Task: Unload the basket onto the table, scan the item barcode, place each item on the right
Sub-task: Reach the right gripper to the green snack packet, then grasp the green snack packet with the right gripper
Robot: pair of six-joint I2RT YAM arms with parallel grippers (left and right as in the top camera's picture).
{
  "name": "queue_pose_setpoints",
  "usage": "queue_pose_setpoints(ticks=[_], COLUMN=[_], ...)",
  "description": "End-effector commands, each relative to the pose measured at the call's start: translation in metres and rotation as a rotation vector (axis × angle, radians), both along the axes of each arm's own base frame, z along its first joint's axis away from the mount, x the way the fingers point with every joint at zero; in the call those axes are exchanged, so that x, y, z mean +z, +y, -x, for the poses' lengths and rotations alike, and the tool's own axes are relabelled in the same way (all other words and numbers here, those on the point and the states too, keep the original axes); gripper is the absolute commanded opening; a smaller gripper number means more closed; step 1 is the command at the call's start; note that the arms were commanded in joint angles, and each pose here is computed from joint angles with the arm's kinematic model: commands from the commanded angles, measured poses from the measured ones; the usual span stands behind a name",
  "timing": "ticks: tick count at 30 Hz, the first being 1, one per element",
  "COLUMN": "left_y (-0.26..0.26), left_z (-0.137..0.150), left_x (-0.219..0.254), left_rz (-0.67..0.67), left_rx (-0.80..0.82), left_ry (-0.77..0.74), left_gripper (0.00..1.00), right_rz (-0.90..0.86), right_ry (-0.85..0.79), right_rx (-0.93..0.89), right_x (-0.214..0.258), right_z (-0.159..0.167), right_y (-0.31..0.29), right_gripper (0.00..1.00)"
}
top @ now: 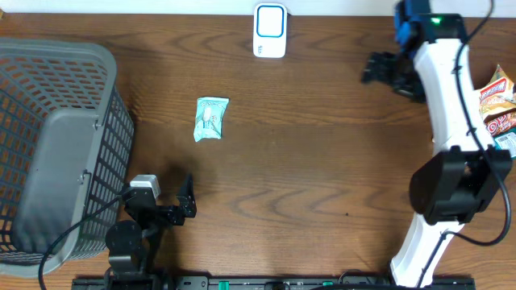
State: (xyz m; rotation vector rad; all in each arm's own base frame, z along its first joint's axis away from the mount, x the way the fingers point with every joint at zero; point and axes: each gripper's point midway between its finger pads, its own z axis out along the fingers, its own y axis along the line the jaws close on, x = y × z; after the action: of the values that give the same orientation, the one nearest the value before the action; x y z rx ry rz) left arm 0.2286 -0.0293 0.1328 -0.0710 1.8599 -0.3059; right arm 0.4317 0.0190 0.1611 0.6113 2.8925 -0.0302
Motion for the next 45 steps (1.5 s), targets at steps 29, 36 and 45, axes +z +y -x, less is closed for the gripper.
queue_pose_setpoints(ticks=[29,36,45], left_y=[-0.002,-0.002,-0.002], left_z=[0.002,0.002,0.002], left_x=[-0.012,-0.012,-0.012], left_rz=[0.013,0.013,0.013], left_rx=[-0.01,-0.01,-0.01], left_ry=[0.036,0.036,0.036], left_gripper=[0.98,0.98,0.98], right_rz=[-0.353,-0.333,-0.26], right_ry=[-0.499,-0.457,-0.312], right_rx=[0.713,0.716,0.737], right_x=[-0.078,-0.109,-0.164], right_z=[0.005,0.004,0.021], right_y=[0.392,0.391,0.374], right_gripper=[0.99,0.69,0.57])
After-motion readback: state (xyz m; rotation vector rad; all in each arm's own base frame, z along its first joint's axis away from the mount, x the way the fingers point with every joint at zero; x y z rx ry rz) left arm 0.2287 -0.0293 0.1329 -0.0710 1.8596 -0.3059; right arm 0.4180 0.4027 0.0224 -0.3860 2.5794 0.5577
